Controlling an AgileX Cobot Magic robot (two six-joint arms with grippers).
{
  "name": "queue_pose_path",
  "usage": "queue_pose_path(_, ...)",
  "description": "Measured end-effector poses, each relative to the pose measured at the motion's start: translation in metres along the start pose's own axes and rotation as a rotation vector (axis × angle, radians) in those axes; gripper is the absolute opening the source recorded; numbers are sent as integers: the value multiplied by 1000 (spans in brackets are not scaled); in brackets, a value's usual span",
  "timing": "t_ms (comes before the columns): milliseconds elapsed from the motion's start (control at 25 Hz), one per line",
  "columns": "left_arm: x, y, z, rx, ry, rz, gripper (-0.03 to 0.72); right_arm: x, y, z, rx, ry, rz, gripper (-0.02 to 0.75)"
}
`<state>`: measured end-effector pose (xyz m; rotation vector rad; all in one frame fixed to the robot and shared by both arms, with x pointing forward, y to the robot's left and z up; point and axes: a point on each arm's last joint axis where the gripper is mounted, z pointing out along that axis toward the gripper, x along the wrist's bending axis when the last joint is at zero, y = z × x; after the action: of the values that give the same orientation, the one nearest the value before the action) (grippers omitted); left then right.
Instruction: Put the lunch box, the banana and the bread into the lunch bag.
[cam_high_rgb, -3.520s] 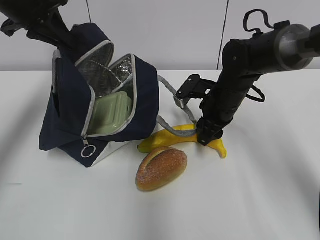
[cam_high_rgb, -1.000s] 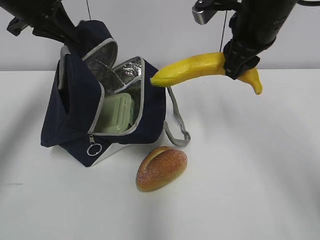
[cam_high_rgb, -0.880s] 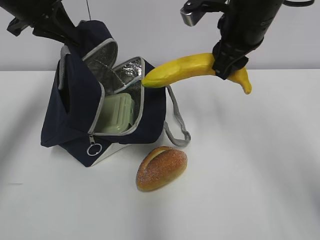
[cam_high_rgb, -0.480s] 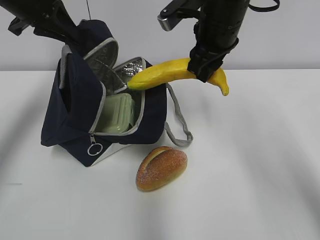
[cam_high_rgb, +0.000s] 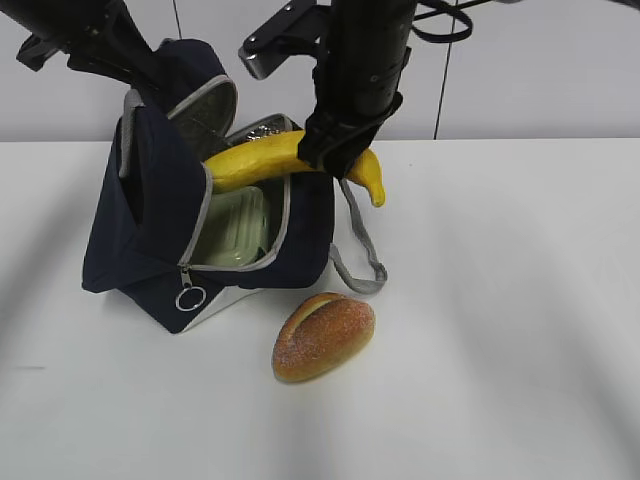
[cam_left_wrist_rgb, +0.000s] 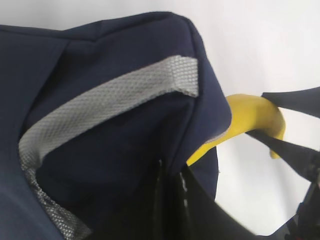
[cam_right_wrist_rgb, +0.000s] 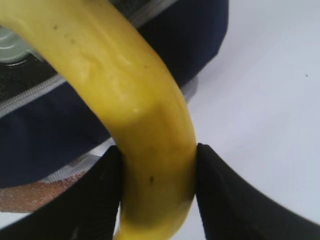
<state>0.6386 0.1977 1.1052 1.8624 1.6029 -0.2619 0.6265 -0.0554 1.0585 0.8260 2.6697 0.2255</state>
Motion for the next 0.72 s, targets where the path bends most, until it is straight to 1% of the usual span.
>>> queue_pose_path(160, 0, 0, 0, 0, 0, 0, -16, 16, 10, 12, 8, 14, -19, 365)
queue_pose_path(240, 0, 0, 0, 0, -1, 0, -16, 22, 17, 12, -8, 14, -32, 365)
queue_pose_path(400, 0, 0, 0, 0, -2, -1, -16, 31, 35, 17, -95, -4, -35, 365)
queue_pose_path(520, 0, 0, 0, 0, -2, -1, -16, 36, 44, 28, -154, -14, -36, 369)
queue_pose_path(560, 0, 0, 0, 0, -2, -1, -16, 37, 47, 30, -173, -13, -33, 380)
queue_pose_path(640, 0, 0, 0, 0, -2, 0, -16, 39, 51, 33, -205, -4, -6, 440)
queue_pose_path(720, 0, 0, 0, 0, -2, 0, -16, 39, 53, 32, -230, -2, 22, 549)
